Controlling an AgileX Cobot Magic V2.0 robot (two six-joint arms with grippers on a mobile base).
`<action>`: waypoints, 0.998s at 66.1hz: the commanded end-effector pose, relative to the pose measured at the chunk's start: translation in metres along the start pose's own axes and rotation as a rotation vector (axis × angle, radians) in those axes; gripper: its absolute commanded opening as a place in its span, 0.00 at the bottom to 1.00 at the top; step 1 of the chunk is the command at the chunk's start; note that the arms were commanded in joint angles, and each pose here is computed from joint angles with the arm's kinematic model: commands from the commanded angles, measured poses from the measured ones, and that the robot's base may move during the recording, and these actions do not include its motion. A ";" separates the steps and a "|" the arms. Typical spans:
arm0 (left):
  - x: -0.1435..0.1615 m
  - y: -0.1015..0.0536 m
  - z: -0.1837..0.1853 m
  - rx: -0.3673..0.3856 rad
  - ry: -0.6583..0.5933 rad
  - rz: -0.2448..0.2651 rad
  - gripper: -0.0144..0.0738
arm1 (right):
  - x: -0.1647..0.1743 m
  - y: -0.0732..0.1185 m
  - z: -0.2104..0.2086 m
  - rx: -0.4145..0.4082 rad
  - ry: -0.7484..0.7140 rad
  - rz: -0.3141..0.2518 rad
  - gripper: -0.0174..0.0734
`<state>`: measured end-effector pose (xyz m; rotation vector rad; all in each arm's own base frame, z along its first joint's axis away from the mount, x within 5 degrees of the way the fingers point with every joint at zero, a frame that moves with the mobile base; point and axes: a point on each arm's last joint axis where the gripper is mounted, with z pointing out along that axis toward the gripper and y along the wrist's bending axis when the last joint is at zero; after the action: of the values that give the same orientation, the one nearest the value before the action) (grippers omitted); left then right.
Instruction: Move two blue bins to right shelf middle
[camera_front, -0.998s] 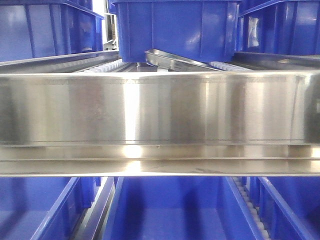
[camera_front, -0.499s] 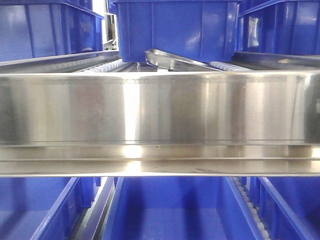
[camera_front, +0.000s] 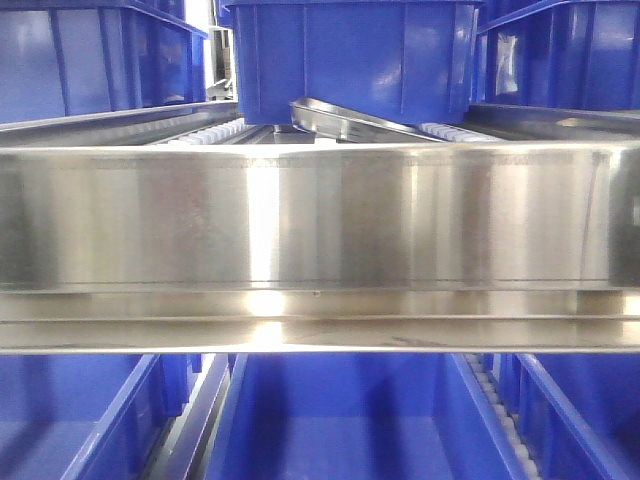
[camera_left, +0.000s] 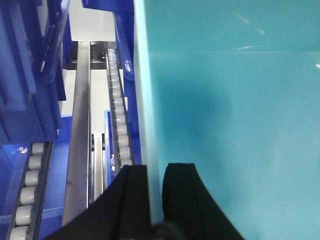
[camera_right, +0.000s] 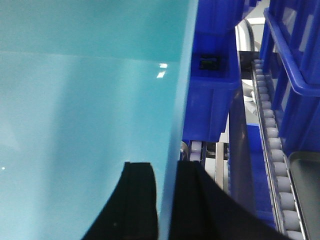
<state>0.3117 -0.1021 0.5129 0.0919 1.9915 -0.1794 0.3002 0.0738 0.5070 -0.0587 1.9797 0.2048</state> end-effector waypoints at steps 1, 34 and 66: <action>-0.010 -0.003 -0.010 0.025 -0.084 0.012 0.04 | -0.008 0.002 -0.006 -0.018 -0.072 -0.020 0.01; -0.011 -0.003 -0.011 0.027 -0.091 0.012 0.04 | -0.006 0.002 -0.006 -0.014 -0.052 -0.020 0.01; -0.011 -0.003 -0.011 0.027 -0.091 0.012 0.04 | -0.008 0.003 -0.006 -0.027 -0.064 -0.011 0.01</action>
<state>0.3119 -0.1021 0.5134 0.0924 1.9851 -0.1791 0.3002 0.0739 0.5073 -0.0608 1.9768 0.2060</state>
